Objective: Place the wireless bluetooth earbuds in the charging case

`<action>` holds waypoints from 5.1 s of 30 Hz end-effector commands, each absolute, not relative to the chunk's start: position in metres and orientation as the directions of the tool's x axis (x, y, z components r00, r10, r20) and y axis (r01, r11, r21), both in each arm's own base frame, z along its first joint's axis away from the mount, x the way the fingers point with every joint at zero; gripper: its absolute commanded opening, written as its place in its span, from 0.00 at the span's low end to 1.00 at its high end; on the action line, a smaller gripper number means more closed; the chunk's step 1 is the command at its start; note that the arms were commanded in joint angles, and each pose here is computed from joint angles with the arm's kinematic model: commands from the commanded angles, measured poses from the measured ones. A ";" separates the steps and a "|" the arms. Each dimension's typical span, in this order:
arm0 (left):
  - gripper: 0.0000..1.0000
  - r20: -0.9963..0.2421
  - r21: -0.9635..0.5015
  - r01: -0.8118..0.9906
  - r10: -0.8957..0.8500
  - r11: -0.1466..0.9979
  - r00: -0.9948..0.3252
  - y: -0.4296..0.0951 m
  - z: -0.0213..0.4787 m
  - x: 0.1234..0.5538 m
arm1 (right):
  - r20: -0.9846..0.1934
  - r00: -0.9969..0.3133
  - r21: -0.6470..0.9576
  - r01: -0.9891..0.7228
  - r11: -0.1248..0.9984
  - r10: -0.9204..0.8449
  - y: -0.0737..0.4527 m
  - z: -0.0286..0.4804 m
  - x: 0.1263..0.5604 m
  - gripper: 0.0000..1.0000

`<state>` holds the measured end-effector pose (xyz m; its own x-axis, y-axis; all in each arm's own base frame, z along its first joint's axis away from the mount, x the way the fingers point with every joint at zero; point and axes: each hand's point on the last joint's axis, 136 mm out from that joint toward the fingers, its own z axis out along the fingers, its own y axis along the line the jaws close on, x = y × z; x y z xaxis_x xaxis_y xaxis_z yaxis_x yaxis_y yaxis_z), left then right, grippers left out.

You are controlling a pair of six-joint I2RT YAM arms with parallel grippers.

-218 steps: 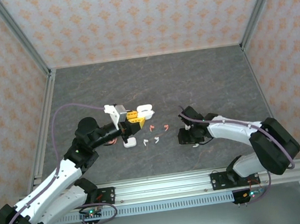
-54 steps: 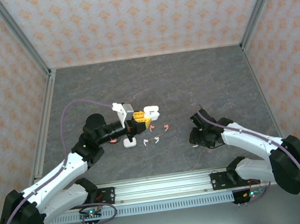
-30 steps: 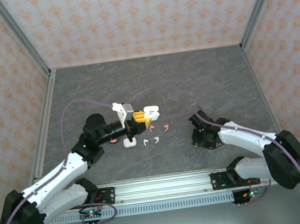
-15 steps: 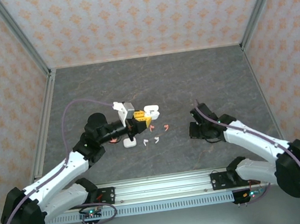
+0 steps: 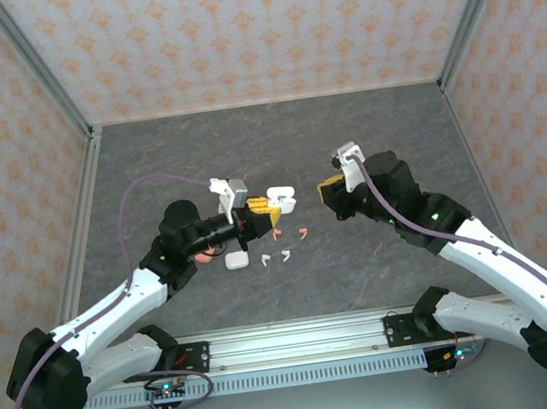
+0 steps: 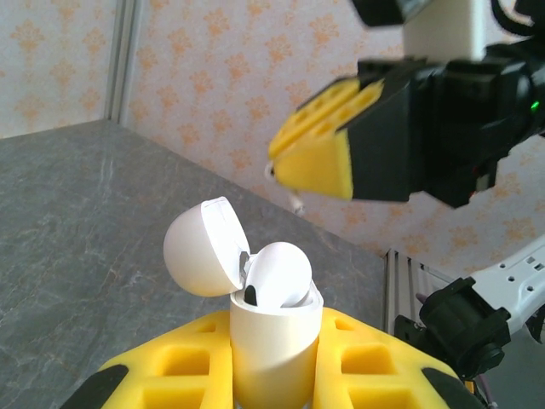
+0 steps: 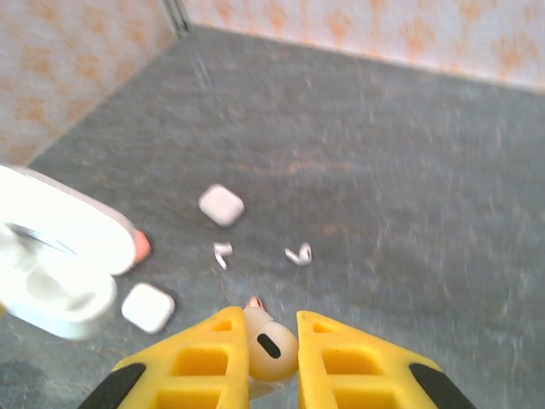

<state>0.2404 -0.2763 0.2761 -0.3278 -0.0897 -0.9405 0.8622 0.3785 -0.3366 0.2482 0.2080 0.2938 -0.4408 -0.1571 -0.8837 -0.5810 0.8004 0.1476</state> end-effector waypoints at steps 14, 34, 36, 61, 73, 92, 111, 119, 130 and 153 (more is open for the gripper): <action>0.00 -0.946 -0.314 0.906 -0.177 0.285 -0.273 -0.285 0.328 0.231 | -0.957 -0.111 -0.095 -0.748 0.656 -0.266 0.258 0.354 0.237 0.15; 0.00 -0.950 -0.296 0.911 -0.185 0.288 -0.251 -0.285 0.334 0.227 | -0.944 -0.153 -0.081 -0.754 0.652 -0.294 0.258 0.330 0.235 0.14; 0.00 -0.951 -0.294 0.911 -0.186 0.288 -0.248 -0.285 0.335 0.227 | -0.943 -0.158 -0.074 -0.760 0.646 -0.294 0.259 0.328 0.233 0.14; 0.00 -0.954 -0.271 0.921 -0.202 0.279 -0.220 -0.283 0.339 0.223 | -0.948 -0.218 0.048 -0.816 0.576 -0.230 0.268 0.322 0.212 0.19; 0.00 -0.955 -0.261 0.923 -0.215 0.282 -0.204 -0.280 0.339 0.220 | -0.962 -0.228 0.109 -0.825 0.554 -0.151 0.267 0.352 0.212 0.47; 0.00 -0.955 -0.243 0.927 -0.239 0.285 -0.177 -0.276 0.343 0.217 | -0.894 -0.448 0.364 -0.751 0.551 -0.020 0.257 0.371 0.221 0.99; 0.00 -0.960 -0.239 0.925 -0.215 0.296 -0.180 -0.276 0.338 0.216 | -0.852 -0.520 0.485 -0.827 0.285 -0.061 0.294 0.378 0.193 1.00; 0.00 -0.961 -0.245 0.922 -0.204 0.299 -0.188 -0.279 0.334 0.219 | -0.882 -0.467 0.442 -0.865 0.238 -0.058 0.288 0.388 0.178 0.97; 0.00 -0.959 -0.263 0.914 -0.189 0.307 -0.212 -0.285 0.329 0.228 | -0.867 -0.495 0.449 -0.827 0.338 -0.059 0.277 0.368 0.185 0.97; 0.00 -0.830 -0.517 0.639 -0.150 0.570 -0.537 -0.321 0.237 0.361 | -0.810 -0.539 0.354 -0.133 0.926 0.232 0.150 0.277 0.262 0.99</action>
